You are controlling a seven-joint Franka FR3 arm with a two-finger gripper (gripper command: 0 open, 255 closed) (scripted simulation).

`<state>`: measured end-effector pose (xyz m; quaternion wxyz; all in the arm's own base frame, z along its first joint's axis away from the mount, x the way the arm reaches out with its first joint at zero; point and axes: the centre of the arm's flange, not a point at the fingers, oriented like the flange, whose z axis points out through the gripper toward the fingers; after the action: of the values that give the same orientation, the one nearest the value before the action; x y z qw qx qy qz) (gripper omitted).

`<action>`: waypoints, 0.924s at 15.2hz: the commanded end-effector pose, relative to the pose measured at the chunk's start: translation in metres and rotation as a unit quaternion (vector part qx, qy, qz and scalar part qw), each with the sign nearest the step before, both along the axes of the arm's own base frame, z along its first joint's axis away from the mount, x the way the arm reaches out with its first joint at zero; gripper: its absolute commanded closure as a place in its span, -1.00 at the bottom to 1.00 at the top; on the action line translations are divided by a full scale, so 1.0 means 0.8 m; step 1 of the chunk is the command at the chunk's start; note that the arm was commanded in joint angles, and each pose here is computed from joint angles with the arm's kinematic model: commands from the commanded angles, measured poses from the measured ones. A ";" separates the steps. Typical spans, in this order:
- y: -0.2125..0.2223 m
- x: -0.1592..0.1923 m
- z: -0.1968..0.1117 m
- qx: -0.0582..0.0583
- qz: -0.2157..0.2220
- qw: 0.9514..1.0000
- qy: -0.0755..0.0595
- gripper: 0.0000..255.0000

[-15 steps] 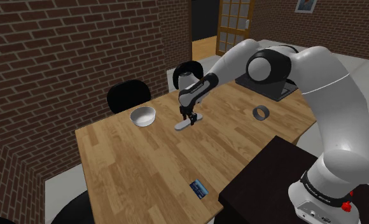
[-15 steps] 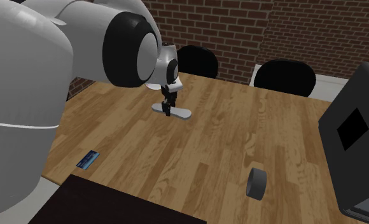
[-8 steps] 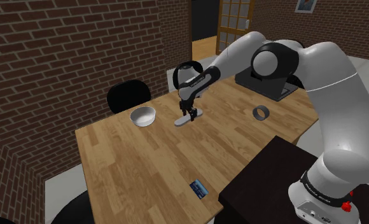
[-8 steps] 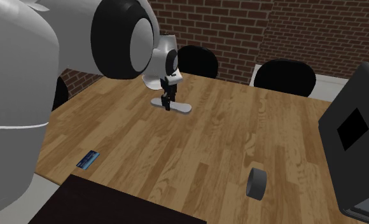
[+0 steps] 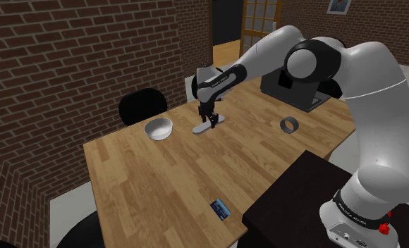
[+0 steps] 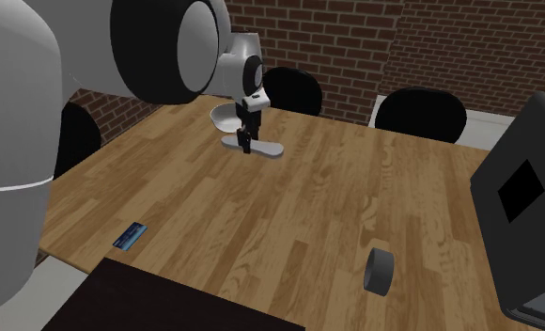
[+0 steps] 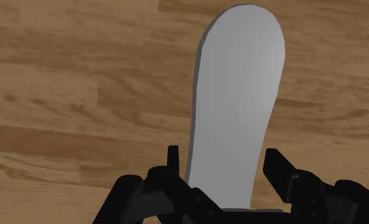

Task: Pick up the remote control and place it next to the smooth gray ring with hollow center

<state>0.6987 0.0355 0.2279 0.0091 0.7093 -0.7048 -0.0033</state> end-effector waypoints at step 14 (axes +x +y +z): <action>-0.063 -0.052 0.066 0.000 0.000 1.000 0.000 1.00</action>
<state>0.6638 -0.0055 0.2799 0.0093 0.7091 -0.7050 -0.0034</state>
